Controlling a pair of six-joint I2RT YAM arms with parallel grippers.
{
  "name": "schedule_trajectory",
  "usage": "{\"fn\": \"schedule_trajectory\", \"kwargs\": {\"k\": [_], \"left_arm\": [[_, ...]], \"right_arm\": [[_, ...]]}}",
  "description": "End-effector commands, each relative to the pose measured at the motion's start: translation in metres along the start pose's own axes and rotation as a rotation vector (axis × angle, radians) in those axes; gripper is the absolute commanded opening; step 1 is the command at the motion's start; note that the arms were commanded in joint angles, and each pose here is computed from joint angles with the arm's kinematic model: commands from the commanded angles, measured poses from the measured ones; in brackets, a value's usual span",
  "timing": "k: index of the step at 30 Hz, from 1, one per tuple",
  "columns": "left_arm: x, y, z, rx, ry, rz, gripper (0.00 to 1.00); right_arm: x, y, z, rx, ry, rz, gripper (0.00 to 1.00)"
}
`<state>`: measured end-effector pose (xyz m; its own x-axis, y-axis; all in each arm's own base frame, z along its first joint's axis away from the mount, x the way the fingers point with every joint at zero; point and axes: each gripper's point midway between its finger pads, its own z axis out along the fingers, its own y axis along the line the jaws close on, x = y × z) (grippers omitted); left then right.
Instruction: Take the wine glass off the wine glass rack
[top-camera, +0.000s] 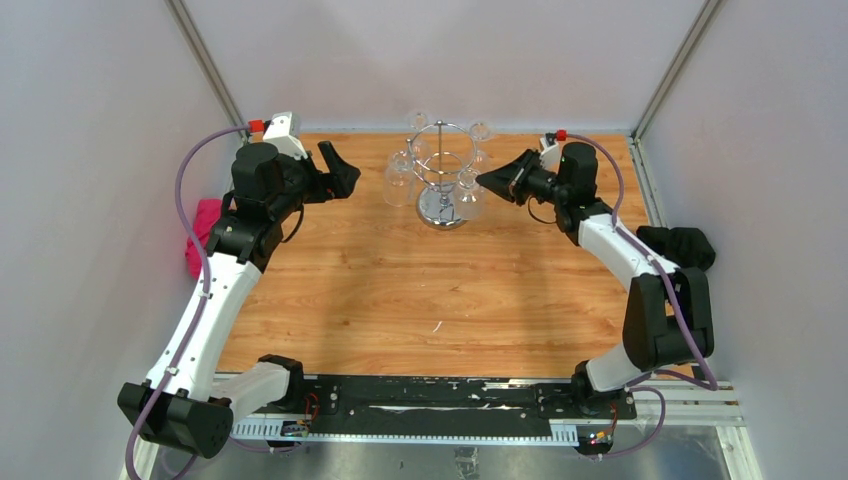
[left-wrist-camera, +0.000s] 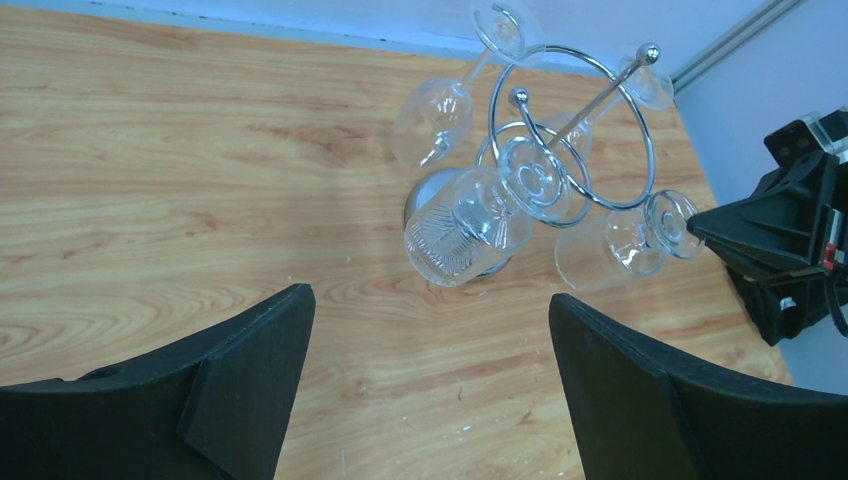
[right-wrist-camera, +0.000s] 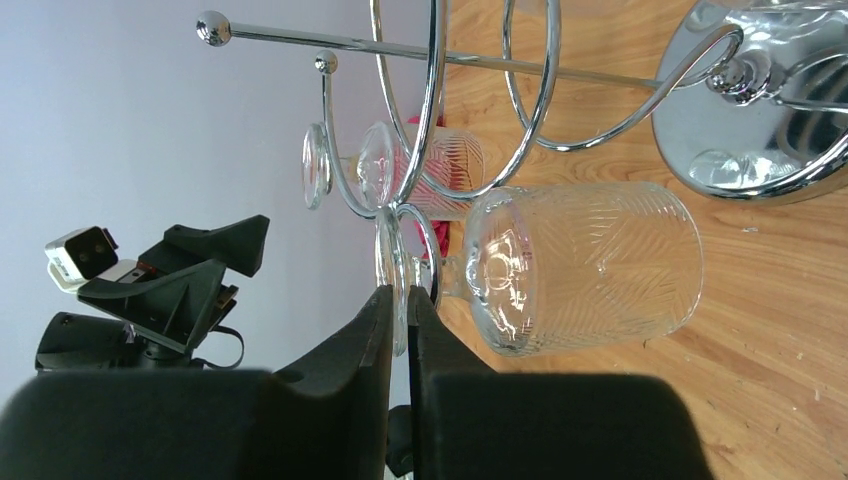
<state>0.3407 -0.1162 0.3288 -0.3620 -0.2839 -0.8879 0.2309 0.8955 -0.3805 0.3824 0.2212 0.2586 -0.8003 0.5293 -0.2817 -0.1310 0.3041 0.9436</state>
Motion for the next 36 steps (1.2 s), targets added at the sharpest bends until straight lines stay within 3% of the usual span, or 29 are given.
{"fn": "schedule_trajectory", "kwargs": {"k": [1, 36], "left_arm": [[-0.001, -0.001, -0.003, 0.003, -0.011, 0.016, 0.93], [0.004, 0.000, 0.003, 0.006, 0.011, 0.000, 0.94]], "right_arm": [[-0.007, 0.010, -0.010, -0.037, -0.049, 0.024, 0.00], [0.011, 0.029, -0.029, -0.106, -0.003, 0.046, 0.00]]}}
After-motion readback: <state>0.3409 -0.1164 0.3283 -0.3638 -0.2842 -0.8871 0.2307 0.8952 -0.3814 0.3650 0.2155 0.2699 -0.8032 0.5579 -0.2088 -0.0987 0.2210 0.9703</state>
